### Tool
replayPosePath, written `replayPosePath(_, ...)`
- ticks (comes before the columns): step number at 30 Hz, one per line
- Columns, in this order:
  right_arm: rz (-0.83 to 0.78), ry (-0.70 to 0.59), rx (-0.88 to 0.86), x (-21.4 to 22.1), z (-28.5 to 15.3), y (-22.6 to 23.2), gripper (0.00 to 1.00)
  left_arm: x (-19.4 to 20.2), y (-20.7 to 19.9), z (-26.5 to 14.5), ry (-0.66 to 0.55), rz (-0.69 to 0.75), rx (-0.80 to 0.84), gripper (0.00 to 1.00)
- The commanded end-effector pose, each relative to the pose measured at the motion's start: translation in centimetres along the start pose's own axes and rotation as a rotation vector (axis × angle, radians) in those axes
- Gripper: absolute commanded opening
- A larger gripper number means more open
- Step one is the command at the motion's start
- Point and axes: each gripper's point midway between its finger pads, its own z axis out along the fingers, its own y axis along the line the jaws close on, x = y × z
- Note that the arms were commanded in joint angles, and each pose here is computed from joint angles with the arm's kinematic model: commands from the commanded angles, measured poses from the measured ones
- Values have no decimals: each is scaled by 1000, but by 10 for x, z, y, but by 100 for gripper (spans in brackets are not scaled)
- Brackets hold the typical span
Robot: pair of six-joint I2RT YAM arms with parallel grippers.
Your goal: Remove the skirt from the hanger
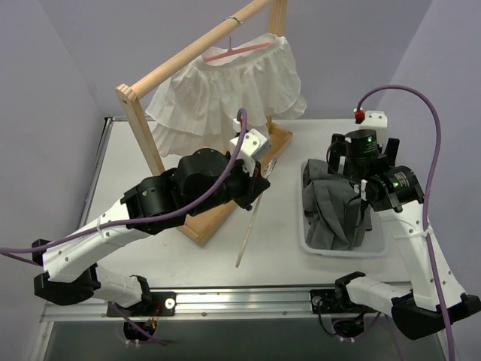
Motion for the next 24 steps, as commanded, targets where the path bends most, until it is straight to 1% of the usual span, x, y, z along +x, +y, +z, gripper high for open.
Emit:
replayPosePath(1,22,-43,-271,-23,-22,38,100,-30,-21,-26,-113,1,141,2)
replayPosePath(3,13,-66,-412,-34,-35,59,100,-33,-25,-41,-129,-4,184,2)
replayPosePath(4,0,-61,-573,-35,-51,82,100,-35,-25,-51,-139,-10,199,2)
replayPosePath(5,-10,-63,-663,-36,-60,95,100,-35,-26,-57,-139,-13,217,2)
replayPosePath(6,-21,-84,-743,-41,-69,106,98,-35,-28,-62,-136,-15,239,2)
replayPosePath(7,-42,-76,-901,-38,-89,125,93,-33,-33,-70,-129,-16,282,2)
replayPosePath(9,-72,-76,-1036,-38,-104,141,89,-35,-36,-87,-138,-22,319,2)
replayPosePath(11,-104,-89,-1168,-37,-124,151,88,-38,-37,-104,-155,-36,347,2)
replayPosePath(13,-130,-116,-1235,-39,-134,155,87,-36,-37,-112,-150,-47,359,2)
replayPosePath(14,-143,-122,-1299,-39,-144,159,87,-36,-38,-119,-154,-50,375,2)
replayPosePath(15,-149,-134,-1335,-40,-149,161,85,-34,-38,-122,-147,-52,382,2)
replayPosePath(17,-168,-139,-1426,-38,-164,165,79,-33,-39,-129,-146,-57,396,2)
replayPosePath(18,-171,-162,-1453,-41,-168,166,75,-32,-38,-134,-143,-62,400,2)
replayPosePath(19,-169,-182,-1470,-44,-173,166,73,-32,-38,-136,-143,-62,406,2)
replayPosePath(20,-179,-191,-1519,-43,-182,167,70,-30,-38,-138,-141,-63,409,2)
replayPosePath(24,-192,-232,-1647,-41,-205,166,68,-33,-42,-149,-152,-66,443,2)
